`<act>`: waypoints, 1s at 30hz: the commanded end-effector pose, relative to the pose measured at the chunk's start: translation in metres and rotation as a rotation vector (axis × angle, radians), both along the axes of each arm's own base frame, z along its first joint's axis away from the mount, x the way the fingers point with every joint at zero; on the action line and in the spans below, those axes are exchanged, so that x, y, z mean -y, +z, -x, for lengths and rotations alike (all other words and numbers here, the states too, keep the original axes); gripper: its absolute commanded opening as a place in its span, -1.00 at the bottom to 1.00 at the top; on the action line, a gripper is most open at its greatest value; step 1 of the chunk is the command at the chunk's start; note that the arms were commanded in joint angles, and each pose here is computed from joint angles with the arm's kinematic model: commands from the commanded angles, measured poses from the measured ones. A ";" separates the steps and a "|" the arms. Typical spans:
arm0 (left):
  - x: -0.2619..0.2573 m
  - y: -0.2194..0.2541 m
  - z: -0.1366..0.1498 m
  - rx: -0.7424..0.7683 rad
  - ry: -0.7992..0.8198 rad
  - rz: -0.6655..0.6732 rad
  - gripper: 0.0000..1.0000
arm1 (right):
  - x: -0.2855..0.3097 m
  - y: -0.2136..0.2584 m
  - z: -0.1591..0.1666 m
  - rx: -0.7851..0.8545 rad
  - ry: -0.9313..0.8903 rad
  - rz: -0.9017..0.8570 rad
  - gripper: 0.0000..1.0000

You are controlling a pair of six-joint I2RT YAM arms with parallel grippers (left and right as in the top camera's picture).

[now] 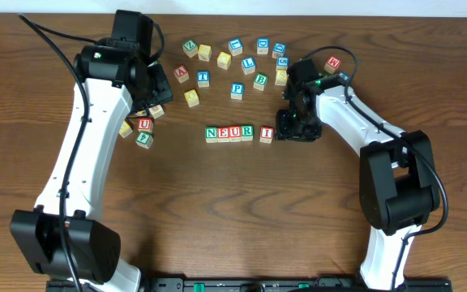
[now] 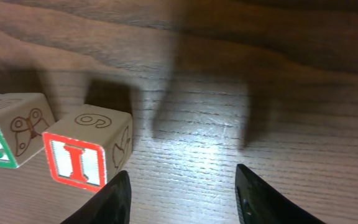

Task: Spell out NEURIPS
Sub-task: 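Move the right gripper to the I block and nudge it left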

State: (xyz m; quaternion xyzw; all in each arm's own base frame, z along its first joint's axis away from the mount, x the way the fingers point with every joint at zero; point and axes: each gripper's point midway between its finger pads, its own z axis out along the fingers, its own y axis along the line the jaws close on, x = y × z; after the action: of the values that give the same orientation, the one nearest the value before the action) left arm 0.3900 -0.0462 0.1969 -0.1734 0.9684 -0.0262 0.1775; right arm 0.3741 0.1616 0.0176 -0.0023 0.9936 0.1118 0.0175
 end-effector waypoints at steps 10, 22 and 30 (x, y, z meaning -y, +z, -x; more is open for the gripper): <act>-0.004 -0.005 0.002 -0.019 0.000 -0.018 0.00 | -0.007 -0.013 0.014 -0.019 -0.006 0.011 -0.02; -0.004 -0.005 0.002 -0.019 0.000 -0.018 -0.01 | -0.019 -0.012 0.004 0.035 0.011 -0.010 -0.02; -0.004 -0.005 0.002 -0.019 0.000 -0.018 0.00 | -0.019 -0.015 -0.001 0.054 0.011 -0.003 -0.01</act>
State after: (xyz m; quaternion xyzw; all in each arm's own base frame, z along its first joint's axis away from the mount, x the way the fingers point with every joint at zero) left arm 0.3900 -0.0461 0.1966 -0.1734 0.9685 -0.0260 0.1769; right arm 0.3788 0.1806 0.0075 -0.0133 0.9914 0.1211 0.0485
